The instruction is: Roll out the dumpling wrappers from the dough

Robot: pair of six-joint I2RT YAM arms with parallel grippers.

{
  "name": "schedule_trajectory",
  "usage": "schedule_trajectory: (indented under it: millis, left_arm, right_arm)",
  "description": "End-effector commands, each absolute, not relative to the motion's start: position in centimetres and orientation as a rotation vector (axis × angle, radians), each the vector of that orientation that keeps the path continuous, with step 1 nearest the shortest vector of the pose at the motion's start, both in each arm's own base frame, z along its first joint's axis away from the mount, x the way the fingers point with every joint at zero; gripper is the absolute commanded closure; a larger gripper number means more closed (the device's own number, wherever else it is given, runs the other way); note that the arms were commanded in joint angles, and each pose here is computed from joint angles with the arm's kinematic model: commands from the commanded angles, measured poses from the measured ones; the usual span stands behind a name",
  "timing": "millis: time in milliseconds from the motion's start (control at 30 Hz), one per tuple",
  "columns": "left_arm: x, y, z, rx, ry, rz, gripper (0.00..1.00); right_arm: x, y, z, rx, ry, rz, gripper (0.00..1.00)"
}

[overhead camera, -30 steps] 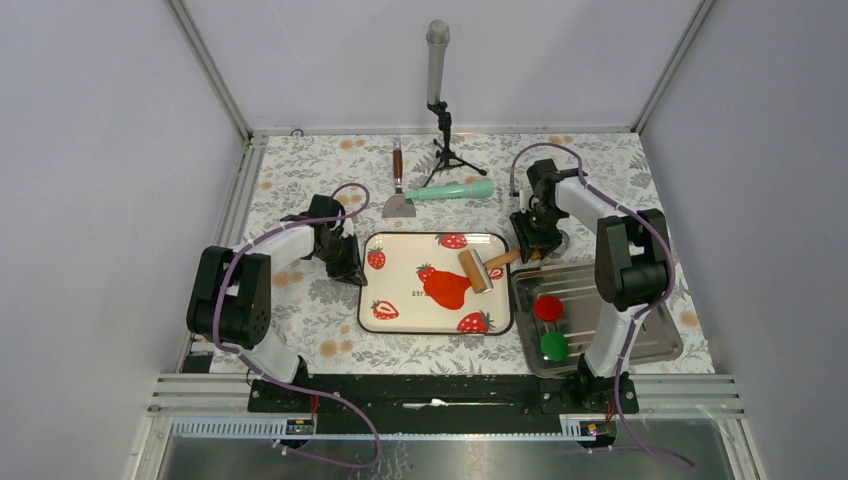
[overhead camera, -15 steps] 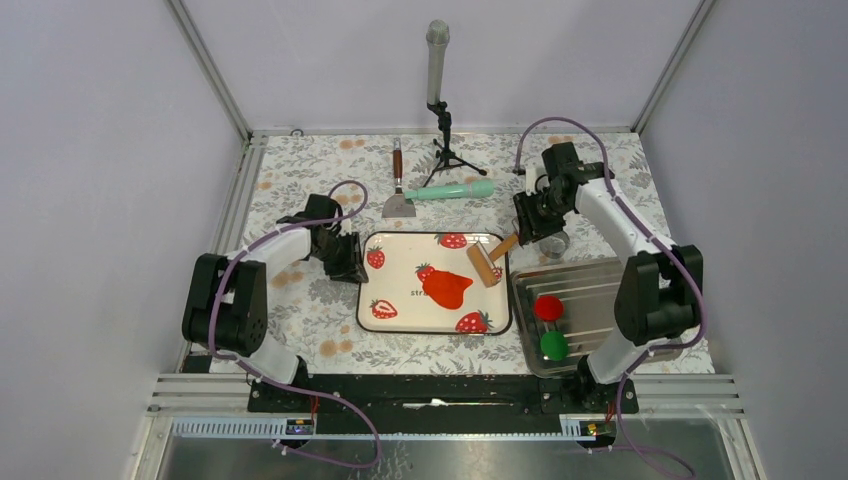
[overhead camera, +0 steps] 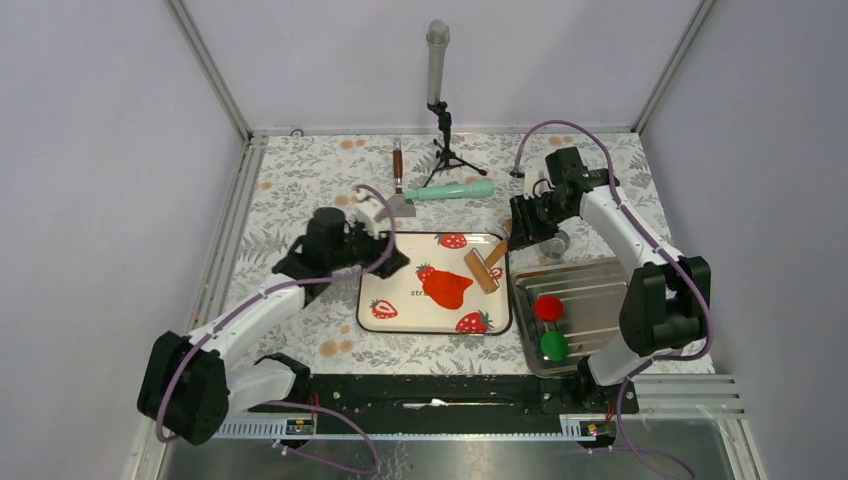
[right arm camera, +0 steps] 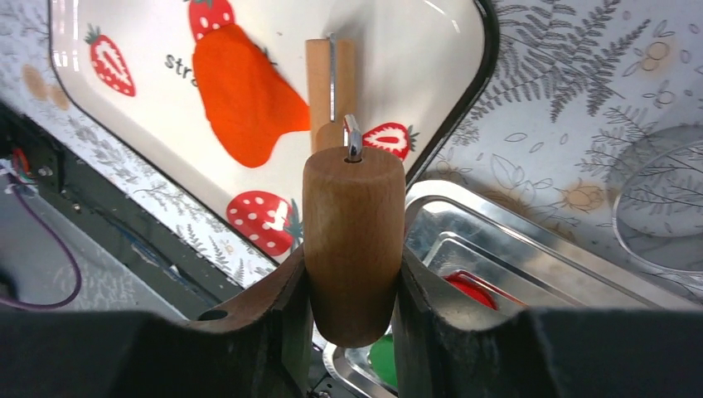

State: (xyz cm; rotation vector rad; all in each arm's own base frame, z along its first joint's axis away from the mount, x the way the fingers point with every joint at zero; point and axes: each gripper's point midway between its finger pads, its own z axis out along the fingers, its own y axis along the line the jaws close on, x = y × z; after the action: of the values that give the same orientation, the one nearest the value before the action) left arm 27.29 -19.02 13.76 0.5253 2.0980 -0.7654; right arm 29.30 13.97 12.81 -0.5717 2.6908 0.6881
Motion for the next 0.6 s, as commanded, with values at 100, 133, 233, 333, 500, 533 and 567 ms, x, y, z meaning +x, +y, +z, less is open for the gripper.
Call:
schedule_trajectory:
  millis: [100,133,233,333,500,533,567]
  left_arm:
    - [27.3,-31.0,20.0,1.010,1.499,-0.846,0.40]
    - [27.4,-32.1,20.0,1.021,1.484,-0.859,0.40]
    - [27.4,-35.2,20.0,1.065,1.419,-0.880,0.37]
    - [28.0,-37.9,19.4,1.059,1.450,-0.938,0.36]
    - [29.6,-41.8,18.0,1.066,1.457,-0.967,0.36]
    - [29.8,-42.3,16.9,1.075,1.482,-0.969,0.36]
    - [30.0,-42.6,16.5,1.080,1.492,-0.970,0.37]
  right_arm:
    - [27.6,16.0,15.6,-0.527,2.618,0.886,1.00]
    - [27.5,16.0,15.4,-0.523,2.623,0.887,1.00]
    - [27.1,16.1,14.6,-0.513,2.630,0.902,1.00]
    - [27.1,16.3,14.5,-0.488,2.632,0.930,1.00]
    - [27.0,16.3,14.6,-0.466,2.635,0.943,1.00]
    - [26.9,16.3,14.6,-0.458,2.637,0.951,1.00]
    - [26.8,16.4,14.6,-0.455,2.640,0.956,1.00]
